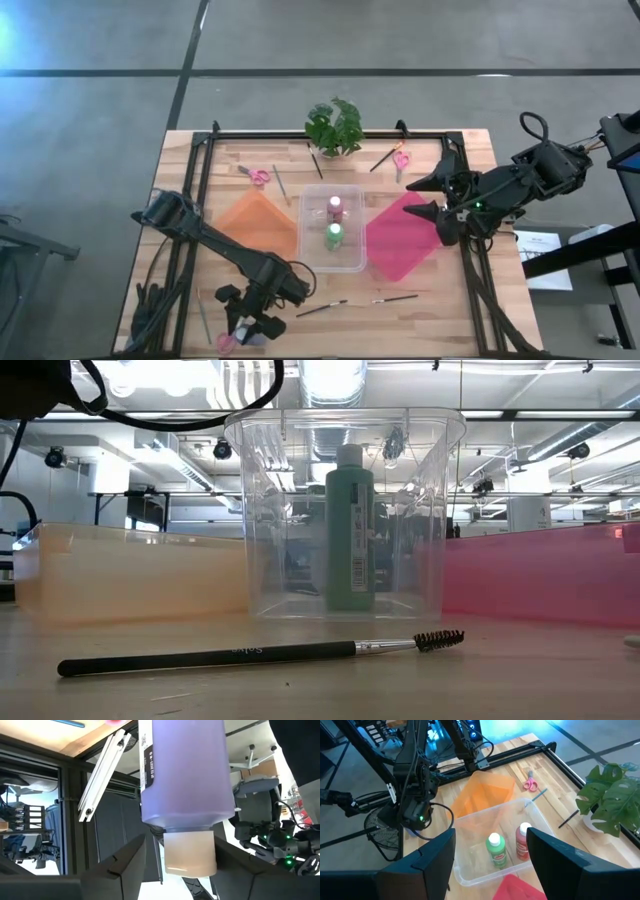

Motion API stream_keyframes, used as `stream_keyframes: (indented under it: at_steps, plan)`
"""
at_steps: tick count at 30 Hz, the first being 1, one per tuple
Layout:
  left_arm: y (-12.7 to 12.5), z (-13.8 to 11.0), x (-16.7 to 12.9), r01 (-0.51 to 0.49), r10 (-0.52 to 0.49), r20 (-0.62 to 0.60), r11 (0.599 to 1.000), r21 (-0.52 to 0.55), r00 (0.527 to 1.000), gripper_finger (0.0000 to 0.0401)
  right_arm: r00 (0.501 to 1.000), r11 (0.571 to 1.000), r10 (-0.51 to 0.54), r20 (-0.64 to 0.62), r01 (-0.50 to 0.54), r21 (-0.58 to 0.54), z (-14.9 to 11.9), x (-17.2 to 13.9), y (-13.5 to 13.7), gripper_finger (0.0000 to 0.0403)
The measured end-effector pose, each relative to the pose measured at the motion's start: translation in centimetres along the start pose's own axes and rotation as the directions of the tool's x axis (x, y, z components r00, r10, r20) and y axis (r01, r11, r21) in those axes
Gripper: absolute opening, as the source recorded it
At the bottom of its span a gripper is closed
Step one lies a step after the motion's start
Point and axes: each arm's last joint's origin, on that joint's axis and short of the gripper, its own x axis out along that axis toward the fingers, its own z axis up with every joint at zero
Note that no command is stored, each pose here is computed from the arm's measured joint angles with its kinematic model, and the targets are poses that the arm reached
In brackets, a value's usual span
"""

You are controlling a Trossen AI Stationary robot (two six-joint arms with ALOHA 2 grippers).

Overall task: Pick & Place Paint Supplies
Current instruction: Move the blue paint bottle to the bottom left of the table

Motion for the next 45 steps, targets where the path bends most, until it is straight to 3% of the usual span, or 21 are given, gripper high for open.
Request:
stream_keyframes:
  at_steps: [28, 45]
  plan:
    - [0.0, -0.9, -0.6, 0.002, -0.014, 0.12, 0.995, 0.097, 0.993, 0.0188, 1.0, 1.0, 0.021, -0.015, -0.021, 0.005, -0.1, 0.0, 0.1, 0.0241]
    - [0.1, -1.2, -0.8, 0.006, -0.021, 0.126, 0.993, 0.118, 0.992, 0.0189, 1.0, 1.0, 0.019, -0.02, -0.018, 0.013, -0.2, 0.1, 0.1, 0.0241]
